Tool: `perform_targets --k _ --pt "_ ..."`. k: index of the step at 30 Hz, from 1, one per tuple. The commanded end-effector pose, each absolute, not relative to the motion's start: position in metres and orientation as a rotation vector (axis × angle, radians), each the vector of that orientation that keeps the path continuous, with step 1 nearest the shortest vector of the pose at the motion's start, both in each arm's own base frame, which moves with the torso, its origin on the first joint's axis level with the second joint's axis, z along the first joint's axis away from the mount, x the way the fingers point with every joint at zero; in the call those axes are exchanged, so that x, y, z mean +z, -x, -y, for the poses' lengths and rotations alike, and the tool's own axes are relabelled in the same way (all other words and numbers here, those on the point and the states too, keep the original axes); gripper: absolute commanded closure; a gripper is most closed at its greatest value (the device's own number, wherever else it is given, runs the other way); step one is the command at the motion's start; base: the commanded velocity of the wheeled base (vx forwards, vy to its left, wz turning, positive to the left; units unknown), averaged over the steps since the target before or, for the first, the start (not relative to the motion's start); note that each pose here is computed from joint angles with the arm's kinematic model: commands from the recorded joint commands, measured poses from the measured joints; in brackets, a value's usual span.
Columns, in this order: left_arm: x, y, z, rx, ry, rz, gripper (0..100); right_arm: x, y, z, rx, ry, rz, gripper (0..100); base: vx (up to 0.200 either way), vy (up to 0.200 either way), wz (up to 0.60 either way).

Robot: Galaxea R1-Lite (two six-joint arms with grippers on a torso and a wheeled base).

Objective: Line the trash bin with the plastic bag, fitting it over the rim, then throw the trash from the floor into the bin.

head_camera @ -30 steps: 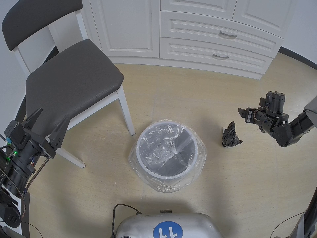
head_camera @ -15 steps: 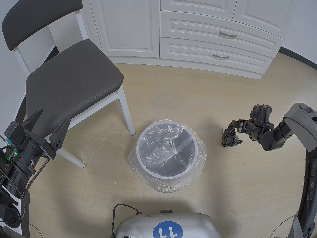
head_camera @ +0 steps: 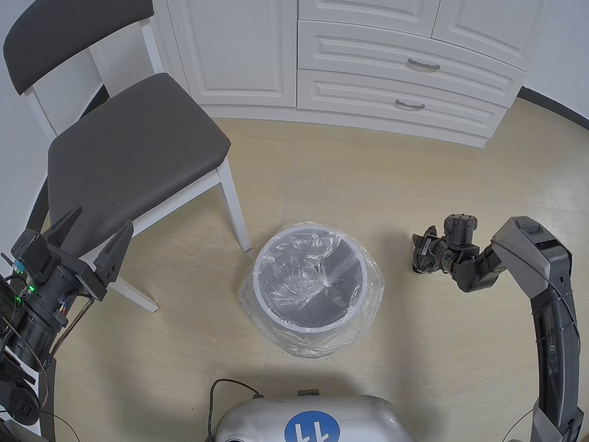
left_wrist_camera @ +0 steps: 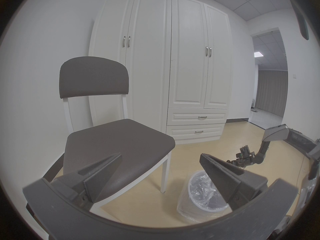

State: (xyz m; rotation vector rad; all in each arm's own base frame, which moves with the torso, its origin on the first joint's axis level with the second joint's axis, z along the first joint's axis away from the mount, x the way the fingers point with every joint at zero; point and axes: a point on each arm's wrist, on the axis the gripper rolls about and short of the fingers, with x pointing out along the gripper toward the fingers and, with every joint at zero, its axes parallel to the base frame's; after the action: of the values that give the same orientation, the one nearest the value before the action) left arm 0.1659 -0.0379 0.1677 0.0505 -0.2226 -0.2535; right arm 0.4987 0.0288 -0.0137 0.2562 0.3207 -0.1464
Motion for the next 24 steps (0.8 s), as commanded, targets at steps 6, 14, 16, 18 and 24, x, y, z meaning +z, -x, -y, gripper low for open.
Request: perform_targets --k 6,14,16,18,24 --pt "0.164 -0.165 0.038 -0.257 -0.057 0.206 0 -0.095 -0.531 -0.034 -0.15 -0.315 -0.264 0 0.0 0.0 0.0" --pt "0.162 -0.165 0.038 -0.257 -0.058 0.195 0 -0.1 -0.544 -0.035 -0.135 -0.332 -0.179 0 0.0 0.0 0.0" --pt "0.161 -0.164 0.038 -0.261 -0.058 0.192 0 -0.1 -0.544 -0.033 -0.14 -0.34 -0.184 0 0.0 0.0 0.0" --pt "0.161 -0.164 0.04 -0.268 -0.057 0.193 0 -0.1 -0.544 -0.032 -0.143 -0.351 -0.183 0 0.0 0.0 0.0" --pt "0.162 -0.163 0.04 -0.271 -0.057 0.194 0 -0.099 -0.545 -0.032 -0.143 -0.355 -0.18 0 0.0 0.0 0.0"
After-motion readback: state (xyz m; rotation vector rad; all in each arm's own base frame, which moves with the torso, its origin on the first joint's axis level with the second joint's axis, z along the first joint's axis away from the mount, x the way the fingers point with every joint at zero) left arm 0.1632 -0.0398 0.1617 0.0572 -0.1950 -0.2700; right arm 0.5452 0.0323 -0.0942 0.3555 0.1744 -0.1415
